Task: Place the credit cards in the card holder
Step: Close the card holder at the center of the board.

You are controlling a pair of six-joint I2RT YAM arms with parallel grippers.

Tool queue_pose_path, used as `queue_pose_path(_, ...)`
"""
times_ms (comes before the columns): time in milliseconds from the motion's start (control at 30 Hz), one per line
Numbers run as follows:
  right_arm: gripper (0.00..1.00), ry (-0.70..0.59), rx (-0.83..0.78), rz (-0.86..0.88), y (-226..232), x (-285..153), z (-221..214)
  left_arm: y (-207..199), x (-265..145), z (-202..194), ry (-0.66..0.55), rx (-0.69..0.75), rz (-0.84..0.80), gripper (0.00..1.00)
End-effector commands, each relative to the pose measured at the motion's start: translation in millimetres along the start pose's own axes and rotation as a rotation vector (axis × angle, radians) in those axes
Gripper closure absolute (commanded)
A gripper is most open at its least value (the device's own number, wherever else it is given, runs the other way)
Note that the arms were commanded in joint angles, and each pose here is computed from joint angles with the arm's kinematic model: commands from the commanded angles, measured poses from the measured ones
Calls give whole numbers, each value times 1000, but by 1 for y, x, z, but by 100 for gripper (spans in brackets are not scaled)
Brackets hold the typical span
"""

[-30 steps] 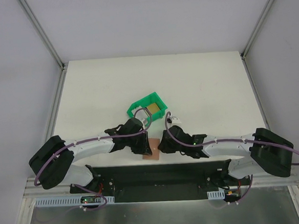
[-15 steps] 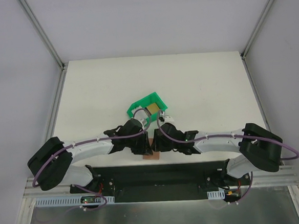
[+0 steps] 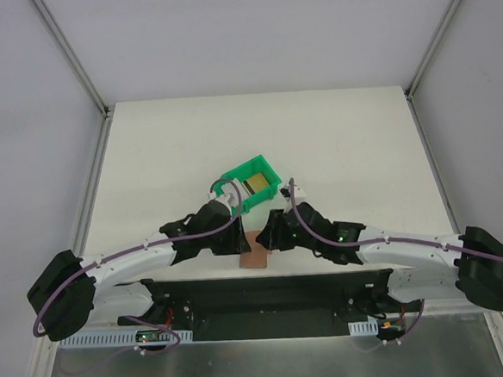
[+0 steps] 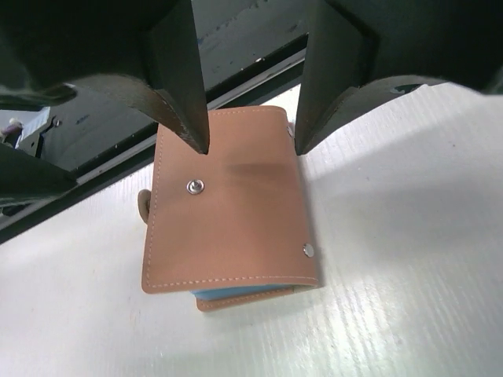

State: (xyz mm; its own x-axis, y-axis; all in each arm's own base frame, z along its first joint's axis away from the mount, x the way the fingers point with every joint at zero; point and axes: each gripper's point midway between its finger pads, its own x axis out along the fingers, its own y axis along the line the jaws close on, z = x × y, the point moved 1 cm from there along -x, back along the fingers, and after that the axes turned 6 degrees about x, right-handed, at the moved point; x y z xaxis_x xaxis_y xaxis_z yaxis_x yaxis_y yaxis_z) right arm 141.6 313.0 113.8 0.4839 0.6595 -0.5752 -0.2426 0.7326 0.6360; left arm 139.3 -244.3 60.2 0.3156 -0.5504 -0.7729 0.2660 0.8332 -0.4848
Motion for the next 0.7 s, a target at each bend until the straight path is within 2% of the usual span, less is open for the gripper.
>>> queue_pose_path(0,59,-67,-4,-41,-20,-10,8,10,-5,8,-42,54,69,52)
queue_pose_path(167,62,-74,36,-81,-39,-13,1,16,9,-2,41,64,99,50)
queue_pose_path(433,69,-43,70,-122,-58,-10,-11,22,19,-1,52,87,135,46)
queue_pose_path(500,73,-30,64,-125,-59,-8,-12,24,20,-2,62,88,140,46)
queue_pose_path(533,78,-22,60,-125,-60,-6,-12,25,22,-5,71,90,144,46)
queue_pose_path(667,80,6,50,-104,-55,-1,-10,30,24,-9,87,90,160,49)
